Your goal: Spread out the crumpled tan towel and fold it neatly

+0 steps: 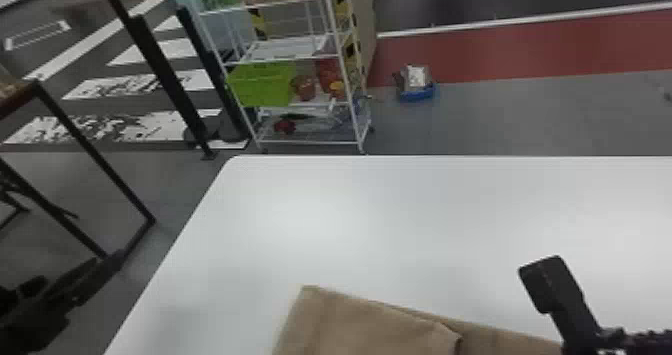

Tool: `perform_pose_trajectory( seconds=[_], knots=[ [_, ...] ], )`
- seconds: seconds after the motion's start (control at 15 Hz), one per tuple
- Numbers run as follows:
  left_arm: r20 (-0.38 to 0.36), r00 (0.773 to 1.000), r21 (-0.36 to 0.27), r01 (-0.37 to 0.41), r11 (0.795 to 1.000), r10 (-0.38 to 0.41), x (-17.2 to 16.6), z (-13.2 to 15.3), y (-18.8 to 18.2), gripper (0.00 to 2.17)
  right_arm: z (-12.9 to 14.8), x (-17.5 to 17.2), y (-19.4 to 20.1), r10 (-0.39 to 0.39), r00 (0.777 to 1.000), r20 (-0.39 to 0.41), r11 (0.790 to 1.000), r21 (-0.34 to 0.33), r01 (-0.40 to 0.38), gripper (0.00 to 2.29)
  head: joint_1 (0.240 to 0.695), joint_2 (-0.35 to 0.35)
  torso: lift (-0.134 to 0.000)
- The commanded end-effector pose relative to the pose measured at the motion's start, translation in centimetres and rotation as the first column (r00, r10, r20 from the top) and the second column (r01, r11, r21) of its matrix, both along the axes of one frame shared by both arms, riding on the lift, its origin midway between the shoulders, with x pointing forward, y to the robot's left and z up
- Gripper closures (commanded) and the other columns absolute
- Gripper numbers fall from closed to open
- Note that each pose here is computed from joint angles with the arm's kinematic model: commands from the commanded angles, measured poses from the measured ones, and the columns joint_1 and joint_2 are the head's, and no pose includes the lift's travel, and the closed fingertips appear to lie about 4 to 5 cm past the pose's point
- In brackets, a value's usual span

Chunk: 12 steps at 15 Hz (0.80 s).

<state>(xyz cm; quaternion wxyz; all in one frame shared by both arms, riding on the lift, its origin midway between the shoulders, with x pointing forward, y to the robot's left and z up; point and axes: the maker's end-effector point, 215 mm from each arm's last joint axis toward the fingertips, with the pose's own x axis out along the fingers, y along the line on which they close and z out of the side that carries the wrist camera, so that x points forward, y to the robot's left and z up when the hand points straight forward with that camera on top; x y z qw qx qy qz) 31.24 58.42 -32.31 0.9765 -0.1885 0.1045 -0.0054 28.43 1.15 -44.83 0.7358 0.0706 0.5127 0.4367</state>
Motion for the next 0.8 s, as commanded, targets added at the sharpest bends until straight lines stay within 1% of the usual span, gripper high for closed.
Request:
perform_pose_trajectory(
  seconds=[0.0, 0.13, 0.2, 0.47, 0.53, 0.73],
  knots=[
    [0.001, 1.000, -0.001, -0.001, 1.000, 0.001, -0.1, 0.0, 0.0, 0.08, -0.2, -0.2, -0.2, -0.004, 1.000, -0.009, 1.000, -0.004, 0.004, 0.94, 0.695, 0.350, -0.122],
    [0.000, 1.000, -0.002, 0.000, 1.000, 0.000, -0.1, 0.0, -0.1, 0.08, -0.3, -0.3, -0.2, -0.003, 1.000, -0.011, 1.000, -0.003, 0.003, 0.94, 0.695, 0.350, -0.122],
    [-0.001, 1.000, -0.002, 0.000, 1.000, 0.000, -0.2, -0.1, -0.1, 0.08, -0.3, -0.3, -0.1, -0.005, 1.000, -0.012, 1.000, -0.001, 0.005, 1.00, 0.695, 0.350, -0.122],
    [0.001, 1.000, -0.001, 0.003, 1.000, -0.003, -0.2, 0.0, -0.2, 0.08, -0.1, -0.1, -0.1, -0.013, 1.000, -0.009, 1.000, 0.001, 0.013, 1.02, 0.695, 0.350, -0.122],
    [0.001, 1.000, -0.001, 0.002, 1.000, -0.002, -0.2, 0.1, -0.2, 0.08, -0.1, 0.2, -0.1, -0.019, 1.000, -0.004, 1.000, -0.005, 0.019, 1.24, 0.695, 0.350, -0.122],
    [0.002, 1.000, -0.002, 0.002, 1.000, -0.002, -0.2, 0.1, -0.2, 0.08, 0.6, 0.7, 0.0, -0.031, 0.999, 0.008, 0.999, 0.011, 0.031, 1.24, 0.695, 0.350, -0.122]
  ],
)
